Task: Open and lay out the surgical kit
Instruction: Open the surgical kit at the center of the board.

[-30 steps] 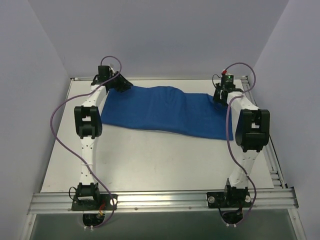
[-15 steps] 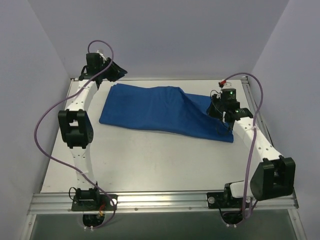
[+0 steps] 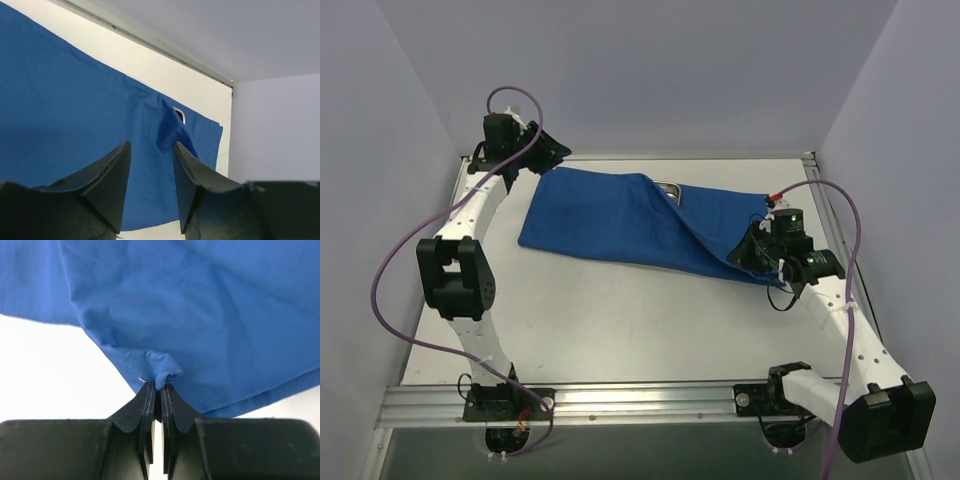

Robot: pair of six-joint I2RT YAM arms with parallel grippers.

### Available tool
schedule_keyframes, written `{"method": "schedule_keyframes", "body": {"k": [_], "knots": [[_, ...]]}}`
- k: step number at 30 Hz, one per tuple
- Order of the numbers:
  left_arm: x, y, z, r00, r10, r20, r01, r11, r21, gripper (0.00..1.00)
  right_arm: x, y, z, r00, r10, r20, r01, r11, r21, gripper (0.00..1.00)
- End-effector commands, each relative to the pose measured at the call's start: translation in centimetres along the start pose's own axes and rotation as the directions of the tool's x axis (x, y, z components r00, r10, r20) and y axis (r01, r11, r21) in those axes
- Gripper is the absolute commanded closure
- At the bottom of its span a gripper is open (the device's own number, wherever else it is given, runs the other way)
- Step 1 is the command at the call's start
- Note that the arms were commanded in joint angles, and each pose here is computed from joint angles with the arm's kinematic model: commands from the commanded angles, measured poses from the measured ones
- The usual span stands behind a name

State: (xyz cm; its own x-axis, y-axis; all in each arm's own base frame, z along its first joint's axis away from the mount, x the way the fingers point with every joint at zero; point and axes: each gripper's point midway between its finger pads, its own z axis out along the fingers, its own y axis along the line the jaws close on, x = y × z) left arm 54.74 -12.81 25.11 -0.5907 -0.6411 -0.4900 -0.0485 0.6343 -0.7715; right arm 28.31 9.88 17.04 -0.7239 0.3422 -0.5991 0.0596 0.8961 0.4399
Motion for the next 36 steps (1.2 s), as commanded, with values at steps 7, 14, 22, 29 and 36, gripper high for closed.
{"method": "schedule_keyframes", "body": {"k": [7, 14, 22, 29, 36], "knots": [[0.6, -1.1, -0.2, 0.988, 0.130, -0.089, -0.131, 0.991, -0.010, 0.41, 8.1, -0.5, -2.5, 0.958, -0.019, -0.286, 0.017, 1.000, -0.009, 1.00], [2.6, -0.6, 0.8, 0.983, 0.131, -0.128, -0.131, 0.991, 0.008, 0.44, 12.4, -1.1, -3.4, 0.895, -0.047, -0.445, 0.084, 0.994, 0.065, 1.00], [4.3, -0.6, 2.3, 0.977, 0.147, -0.153, -0.149, 0.989, -0.005, 0.40, 15.2, -4.9, -5.5, 0.819, -0.062, -0.570, 0.246, 0.936, 0.251, 1.00], [6.3, 1.5, 5.8, 0.955, 0.146, -0.257, -0.174, 0.981, -0.087, 0.31, 11.6, -3.2, -4.1, 0.866, -0.105, -0.489, 0.257, 0.933, 0.253, 0.98], [5.4, 2.5, 9.1, 0.969, 0.090, -0.231, -0.136, 0.972, -0.191, 0.35, 11.4, -3.1, -3.6, 0.872, -0.111, -0.477, 0.253, 0.936, 0.245, 1.00]]}}
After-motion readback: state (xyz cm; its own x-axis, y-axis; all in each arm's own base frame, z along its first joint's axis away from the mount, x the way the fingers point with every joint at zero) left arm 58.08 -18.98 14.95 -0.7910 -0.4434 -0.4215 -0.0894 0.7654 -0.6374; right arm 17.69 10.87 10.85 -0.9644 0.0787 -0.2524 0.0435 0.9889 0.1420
